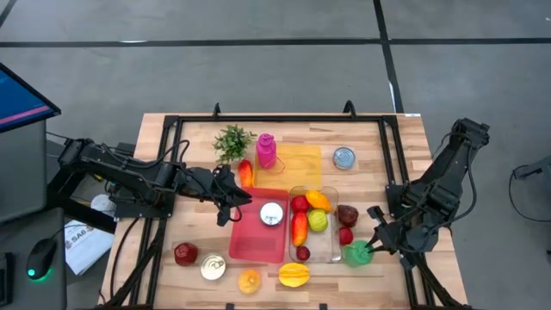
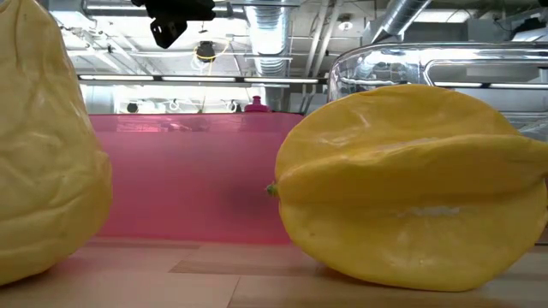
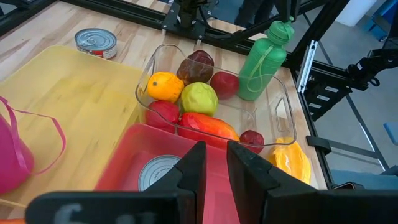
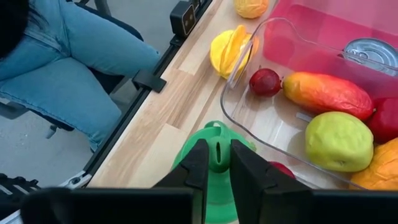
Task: Pick & Place Food Item
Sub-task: Put the green water bottle into the yellow bin
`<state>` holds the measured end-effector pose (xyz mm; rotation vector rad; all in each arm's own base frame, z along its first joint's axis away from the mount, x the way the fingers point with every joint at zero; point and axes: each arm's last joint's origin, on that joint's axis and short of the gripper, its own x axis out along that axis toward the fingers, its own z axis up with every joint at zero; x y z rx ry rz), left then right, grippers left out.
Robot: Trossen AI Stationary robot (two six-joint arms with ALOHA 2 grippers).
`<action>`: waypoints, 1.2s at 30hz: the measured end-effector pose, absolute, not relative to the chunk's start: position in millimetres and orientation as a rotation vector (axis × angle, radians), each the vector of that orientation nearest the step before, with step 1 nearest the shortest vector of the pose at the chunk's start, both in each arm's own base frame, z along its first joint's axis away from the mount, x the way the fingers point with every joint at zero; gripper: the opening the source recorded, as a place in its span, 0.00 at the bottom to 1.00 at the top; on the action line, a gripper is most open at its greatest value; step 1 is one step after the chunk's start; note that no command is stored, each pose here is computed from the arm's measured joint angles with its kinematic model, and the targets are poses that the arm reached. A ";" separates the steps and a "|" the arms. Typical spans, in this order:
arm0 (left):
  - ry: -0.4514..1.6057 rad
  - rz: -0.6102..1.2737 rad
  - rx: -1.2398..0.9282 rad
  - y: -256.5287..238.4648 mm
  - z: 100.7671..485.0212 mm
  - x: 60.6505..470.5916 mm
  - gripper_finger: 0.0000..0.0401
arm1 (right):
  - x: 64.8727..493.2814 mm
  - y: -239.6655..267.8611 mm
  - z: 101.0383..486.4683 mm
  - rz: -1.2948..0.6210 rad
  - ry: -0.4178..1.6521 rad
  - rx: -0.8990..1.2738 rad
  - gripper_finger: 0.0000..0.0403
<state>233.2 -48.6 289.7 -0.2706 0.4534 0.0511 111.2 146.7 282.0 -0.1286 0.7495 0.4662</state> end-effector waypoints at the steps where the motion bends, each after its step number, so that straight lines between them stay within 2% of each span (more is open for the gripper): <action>1: 0.453 0.051 -0.271 -48.6 289.7 233.2 0.13 | 111.3 146.6 282.2 0.462 0.747 -0.130 0.09; 6: 0.453 0.051 -0.271 -48.6 289.7 233.2 0.13 | 111.7 146.8 298.3 0.465 0.716 -0.107 0.09; 15: 0.454 0.051 -0.269 -48.5 289.7 233.2 0.13 | 114.3 139.1 352.7 0.452 0.612 -0.007 0.08; 22: 0.455 0.038 -0.215 -48.5 289.7 233.2 0.13 | 130.6 114.2 380.6 0.227 0.495 -0.014 0.08; 36: 0.454 0.030 -0.182 -48.6 289.8 233.2 0.13 | 181.6 41.7 396.1 -0.174 0.398 -0.071 0.08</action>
